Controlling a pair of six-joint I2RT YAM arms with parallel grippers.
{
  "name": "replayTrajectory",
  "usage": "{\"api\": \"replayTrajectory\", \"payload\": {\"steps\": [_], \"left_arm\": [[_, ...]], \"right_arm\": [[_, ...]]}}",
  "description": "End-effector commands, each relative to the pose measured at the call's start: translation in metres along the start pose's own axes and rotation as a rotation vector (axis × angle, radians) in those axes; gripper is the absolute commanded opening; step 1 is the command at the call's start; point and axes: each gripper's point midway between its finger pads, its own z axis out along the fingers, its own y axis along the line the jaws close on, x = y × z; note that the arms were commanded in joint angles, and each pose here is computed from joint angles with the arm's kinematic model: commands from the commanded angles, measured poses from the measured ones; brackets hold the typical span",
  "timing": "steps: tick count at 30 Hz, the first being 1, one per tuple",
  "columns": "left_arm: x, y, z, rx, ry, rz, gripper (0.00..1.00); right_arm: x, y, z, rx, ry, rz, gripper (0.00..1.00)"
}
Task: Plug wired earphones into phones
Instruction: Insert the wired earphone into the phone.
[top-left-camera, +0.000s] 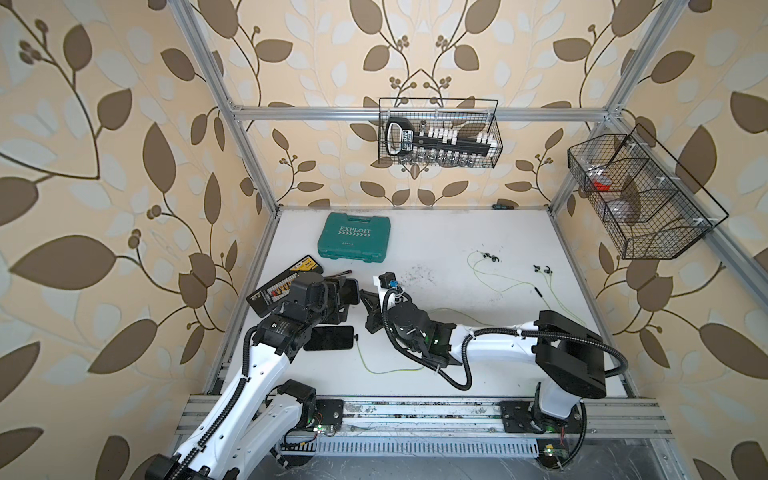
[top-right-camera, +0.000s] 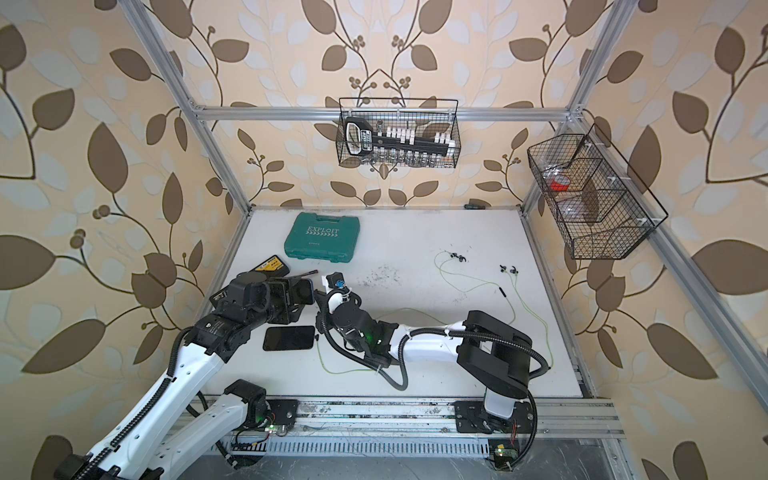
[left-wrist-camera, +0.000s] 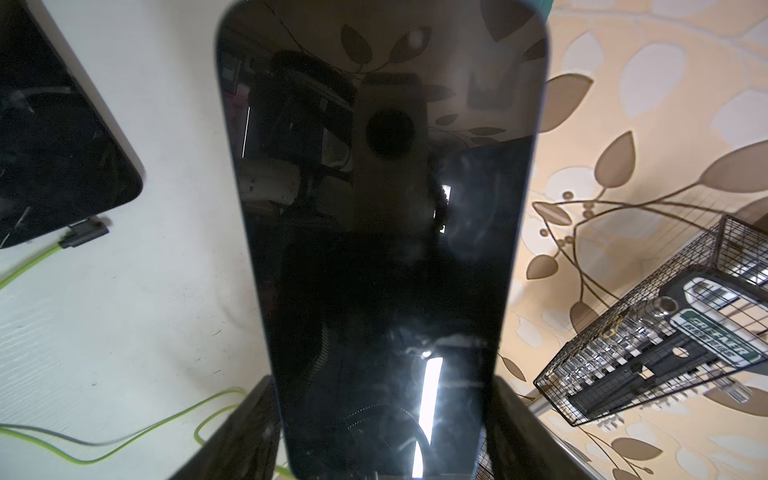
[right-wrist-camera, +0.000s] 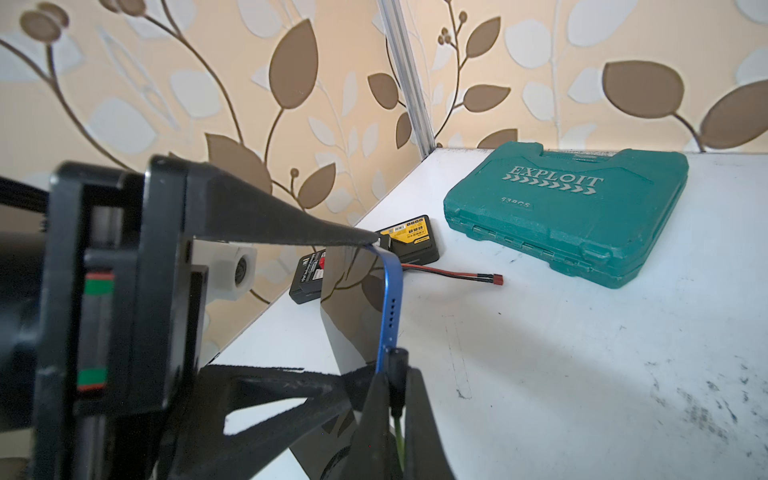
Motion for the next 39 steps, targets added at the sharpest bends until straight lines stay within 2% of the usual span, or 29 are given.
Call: {"api": "replayTrajectory", "payload": {"steps": [1,7,14,21,27,37,39], "left_arm": [[0.023,-0.021,-0.008,0.071,0.095,0.039,0.71],[0.027,-0.023,-0.010,0.082,0.112,0.045,0.71],[0.031,-0.021,-0.007,0.070,0.124,0.062,0.71],[0.023,-0.012,-0.002,0.041,0.083,0.067,0.71],[0.006,-0.001,0.004,-0.001,-0.001,0.070,0.71],[-0.012,0.009,0.007,-0.027,-0.090,0.072,0.71],[-0.013,0.009,0.008,-0.031,-0.097,0.073,0.71]], "right_arm": [[0.004,0.022,0.004,-0.064,0.027,-0.008,0.00],[0.008,0.026,0.014,-0.102,0.087,0.033,0.00],[0.021,0.038,0.021,-0.149,0.164,0.010,0.00],[0.018,0.038,0.016,-0.167,0.185,0.032,0.00],[0.011,0.030,0.008,-0.164,0.194,0.068,0.09],[0.001,0.013,-0.010,-0.176,0.222,0.147,0.44],[-0.001,0.010,-0.011,-0.168,0.236,0.158,0.45]]}}
